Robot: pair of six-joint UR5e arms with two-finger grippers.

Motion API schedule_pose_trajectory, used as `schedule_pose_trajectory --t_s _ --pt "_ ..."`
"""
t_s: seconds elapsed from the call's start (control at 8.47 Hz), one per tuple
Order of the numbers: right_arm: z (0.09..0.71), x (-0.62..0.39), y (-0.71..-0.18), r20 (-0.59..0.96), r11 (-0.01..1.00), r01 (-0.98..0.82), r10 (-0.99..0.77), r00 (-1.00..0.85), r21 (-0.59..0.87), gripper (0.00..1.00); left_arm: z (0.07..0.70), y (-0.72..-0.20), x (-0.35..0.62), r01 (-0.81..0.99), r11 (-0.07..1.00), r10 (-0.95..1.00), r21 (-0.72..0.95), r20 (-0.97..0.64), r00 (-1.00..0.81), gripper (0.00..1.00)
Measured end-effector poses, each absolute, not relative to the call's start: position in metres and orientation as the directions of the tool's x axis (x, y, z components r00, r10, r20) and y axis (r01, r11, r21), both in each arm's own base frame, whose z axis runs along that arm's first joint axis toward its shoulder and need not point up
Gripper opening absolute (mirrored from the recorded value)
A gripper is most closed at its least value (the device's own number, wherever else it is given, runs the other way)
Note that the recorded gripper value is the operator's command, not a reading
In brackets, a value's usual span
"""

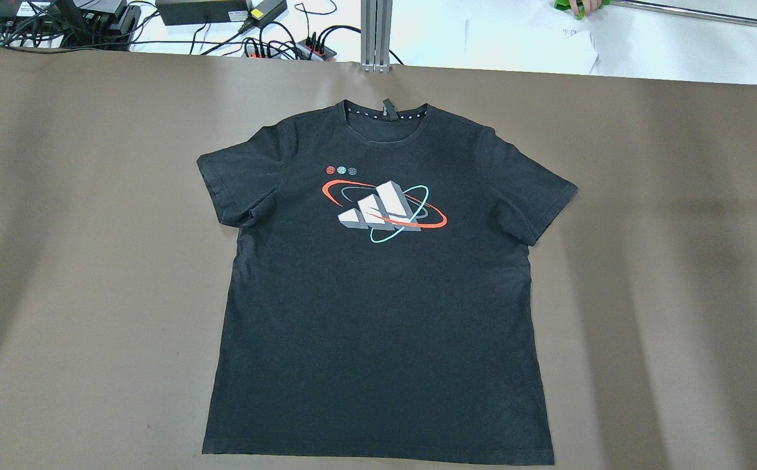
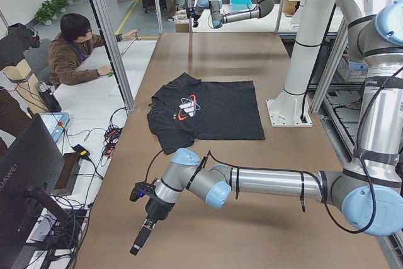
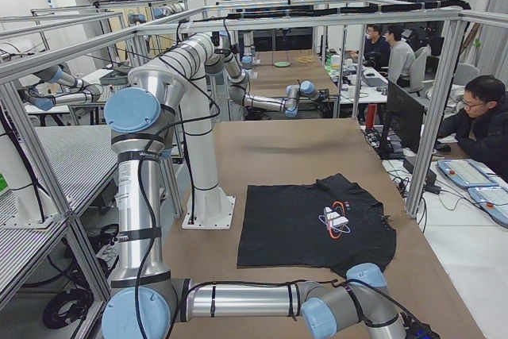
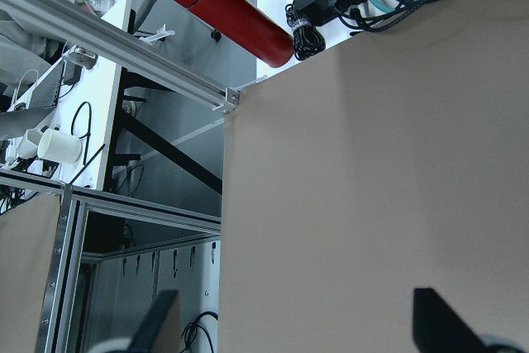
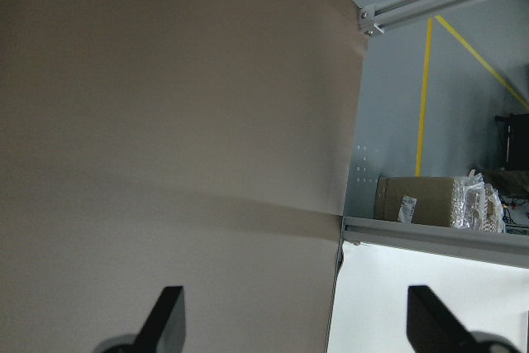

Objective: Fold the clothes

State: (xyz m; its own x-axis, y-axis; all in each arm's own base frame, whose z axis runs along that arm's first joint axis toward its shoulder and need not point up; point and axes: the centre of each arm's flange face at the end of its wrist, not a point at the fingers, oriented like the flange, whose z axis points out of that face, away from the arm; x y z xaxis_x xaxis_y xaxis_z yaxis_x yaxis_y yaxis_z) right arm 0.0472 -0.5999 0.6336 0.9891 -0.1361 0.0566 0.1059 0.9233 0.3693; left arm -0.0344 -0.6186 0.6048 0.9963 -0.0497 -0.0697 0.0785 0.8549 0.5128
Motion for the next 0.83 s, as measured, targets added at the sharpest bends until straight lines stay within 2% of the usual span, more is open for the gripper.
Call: schedule_pose_trajectory --t_s 0.59,0.83 --pt "0.615 0.033 -0.603 0.147 0.911 0.107 -0.179 0.973 0.399 0.94 0.594 -0.616 -0.029 0.08 0.841 -0.031 0.535 -0.101 0.994 1.0" --pt "0.605 0.028 -0.607 0.169 0.901 0.115 -0.201 0.965 0.418 0.94 0.577 -0.621 -0.015 0.093 0.824 0.024 0.558 -0.199 0.98 1.0"
